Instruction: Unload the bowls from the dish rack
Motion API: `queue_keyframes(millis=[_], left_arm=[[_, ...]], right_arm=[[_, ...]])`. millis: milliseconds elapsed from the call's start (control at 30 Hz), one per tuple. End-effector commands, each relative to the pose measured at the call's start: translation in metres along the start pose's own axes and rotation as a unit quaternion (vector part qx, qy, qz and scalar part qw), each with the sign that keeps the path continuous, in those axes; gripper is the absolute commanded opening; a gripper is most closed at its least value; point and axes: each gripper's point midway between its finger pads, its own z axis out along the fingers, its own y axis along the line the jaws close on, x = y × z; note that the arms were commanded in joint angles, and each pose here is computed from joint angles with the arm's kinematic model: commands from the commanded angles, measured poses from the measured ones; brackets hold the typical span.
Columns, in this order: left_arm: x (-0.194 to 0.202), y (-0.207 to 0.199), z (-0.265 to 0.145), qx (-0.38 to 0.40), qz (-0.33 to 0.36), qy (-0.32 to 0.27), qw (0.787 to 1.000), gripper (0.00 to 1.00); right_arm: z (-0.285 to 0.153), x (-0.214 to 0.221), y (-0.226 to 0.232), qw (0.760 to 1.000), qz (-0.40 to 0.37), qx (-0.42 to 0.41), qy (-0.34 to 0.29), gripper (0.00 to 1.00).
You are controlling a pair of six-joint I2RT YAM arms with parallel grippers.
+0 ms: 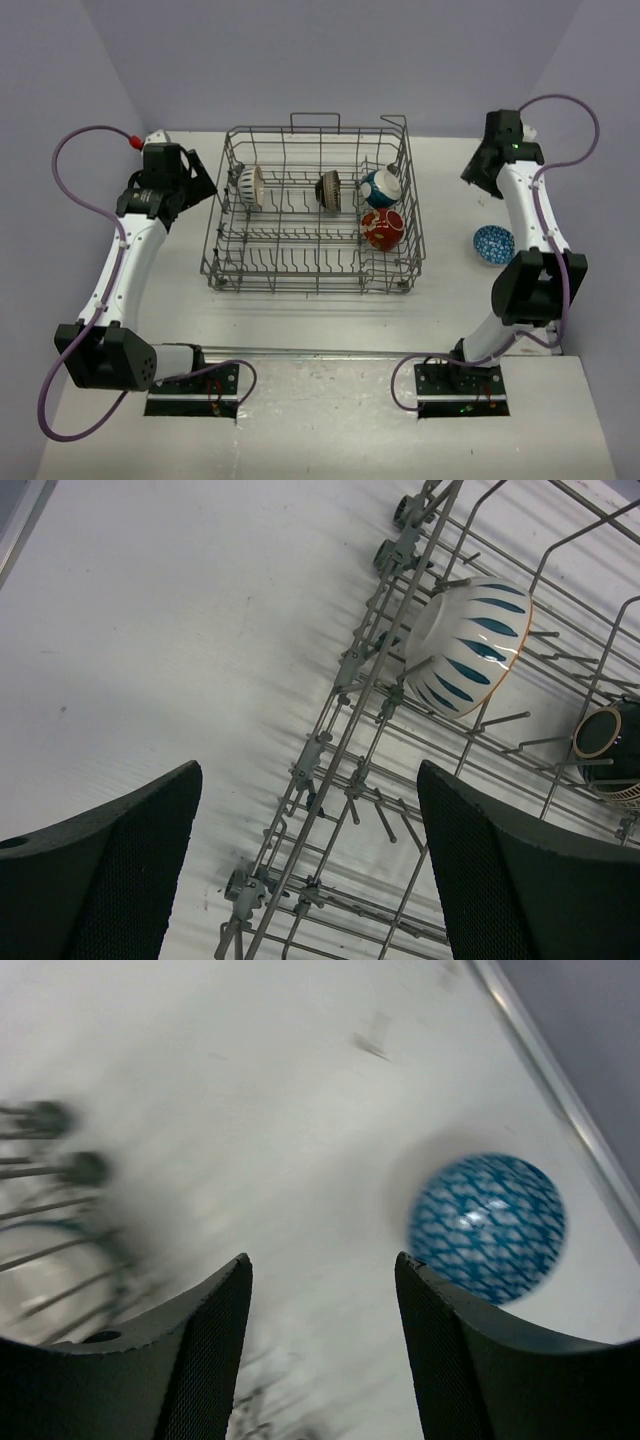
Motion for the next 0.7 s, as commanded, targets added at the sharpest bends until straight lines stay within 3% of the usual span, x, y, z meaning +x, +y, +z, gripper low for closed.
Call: queue_keyframes(millis=[0, 67, 100, 133, 267, 333, 433, 667], left_arm=[[-0.011, 0.0, -0.011, 0.002, -0.002, -0.029, 1.0, 0.88], [-0.009, 0.003, -0.012, -0.001, -0.004, -0.03, 1.0, 0.88], [-0.009, 0.003, -0.012, -0.002, -0.006, -0.03, 1.0, 0.88], [-0.005, 0.003, -0.011, 0.0, -0.007, -0.025, 1.0, 0.88], [-0.003, 0.001, -0.015, 0.01, -0.02, -0.025, 0.999, 0.88], [-0.004, 0.001, -0.018, 0.01, -0.021, -0.027, 0.999, 0.88], [-0.008, 0.003, -0.024, 0.008, -0.018, -0.034, 0.999, 0.88], [-0.002, 0.01, -0.03, 0.002, -0.019, -0.034, 0.999, 0.88]], right_arm=[[-0.143, -0.076, 0.083, 0.963, -0.008, -0.211, -0.168, 0.61], [-0.225, -0.083, 0.152, 0.896, -0.049, -0.408, -0.171, 0.63], [-0.249, -0.077, 0.176, 0.868, -0.048, -0.473, -0.144, 0.62], [-0.263, -0.054, 0.215, 0.817, -0.081, -0.566, -0.079, 0.63], [-0.319, 0.001, 0.291, 0.699, -0.127, -0.703, 0.023, 0.67], [-0.315, 0.025, 0.321, 0.672, -0.129, -0.726, 0.073, 0.71], [-0.318, 0.069, 0.359, 0.653, -0.135, -0.736, 0.116, 0.75], [-0.299, 0.148, 0.412, 0.642, -0.153, -0.731, 0.174, 0.82]])
